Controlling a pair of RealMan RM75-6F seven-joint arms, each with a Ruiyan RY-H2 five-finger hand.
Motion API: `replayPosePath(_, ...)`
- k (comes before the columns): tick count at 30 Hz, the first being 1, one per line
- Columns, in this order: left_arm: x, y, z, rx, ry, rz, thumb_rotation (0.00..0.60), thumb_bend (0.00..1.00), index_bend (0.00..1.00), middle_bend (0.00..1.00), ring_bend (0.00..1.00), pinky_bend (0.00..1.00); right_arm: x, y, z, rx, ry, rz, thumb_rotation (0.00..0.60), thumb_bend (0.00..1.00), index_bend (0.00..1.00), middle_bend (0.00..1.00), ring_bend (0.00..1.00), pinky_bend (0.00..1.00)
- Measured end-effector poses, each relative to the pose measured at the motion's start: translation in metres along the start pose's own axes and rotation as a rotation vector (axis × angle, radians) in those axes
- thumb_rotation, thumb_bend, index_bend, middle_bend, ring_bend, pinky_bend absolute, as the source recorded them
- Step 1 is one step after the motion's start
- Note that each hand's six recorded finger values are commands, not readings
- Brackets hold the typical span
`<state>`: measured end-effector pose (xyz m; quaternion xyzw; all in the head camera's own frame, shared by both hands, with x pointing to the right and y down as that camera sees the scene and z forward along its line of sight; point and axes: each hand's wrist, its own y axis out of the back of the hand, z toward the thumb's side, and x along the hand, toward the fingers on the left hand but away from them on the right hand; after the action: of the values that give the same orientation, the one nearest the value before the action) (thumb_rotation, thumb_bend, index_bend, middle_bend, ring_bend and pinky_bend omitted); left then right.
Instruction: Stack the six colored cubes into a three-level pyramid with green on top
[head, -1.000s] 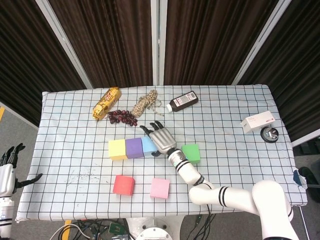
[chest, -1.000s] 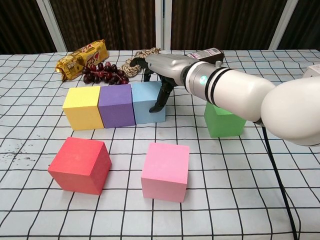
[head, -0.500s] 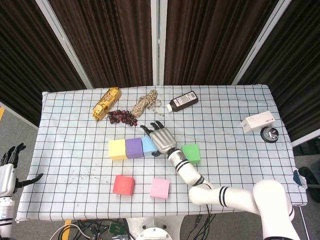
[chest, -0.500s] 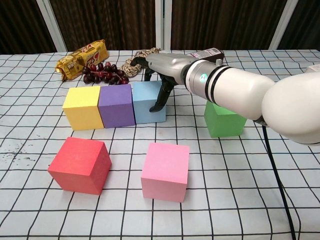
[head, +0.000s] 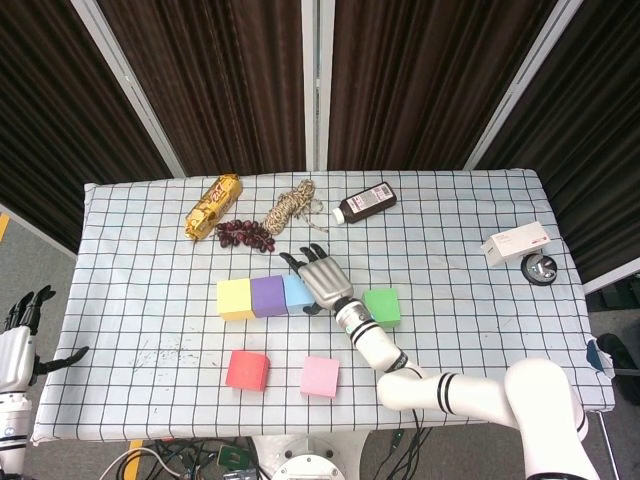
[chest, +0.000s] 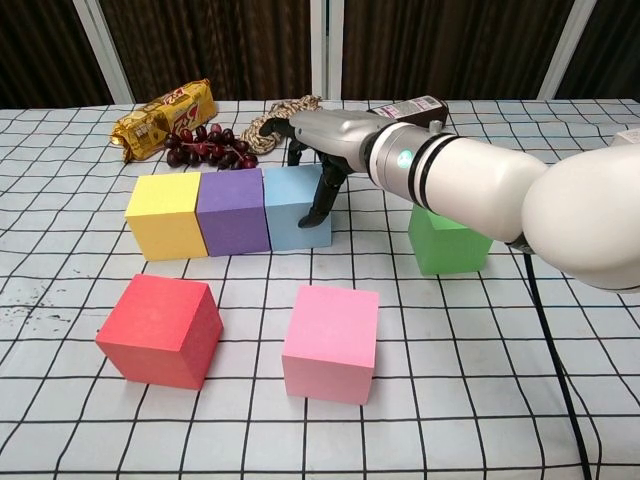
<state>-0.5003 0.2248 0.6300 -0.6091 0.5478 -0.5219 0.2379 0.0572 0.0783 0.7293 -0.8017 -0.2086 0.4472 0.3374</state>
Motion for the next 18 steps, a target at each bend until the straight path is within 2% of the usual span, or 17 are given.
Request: replayPosePath(18,-0.0001,-0.0009,-0.0018,-0.002,0.004,-0.004,0.6,0.0,0.03,0.14,0.0,0.02,-0.0039,-0.0007,0.0026,0.0,-0.004,0.001,0.6,0.12,0.0,0.45,0.06,0.0)
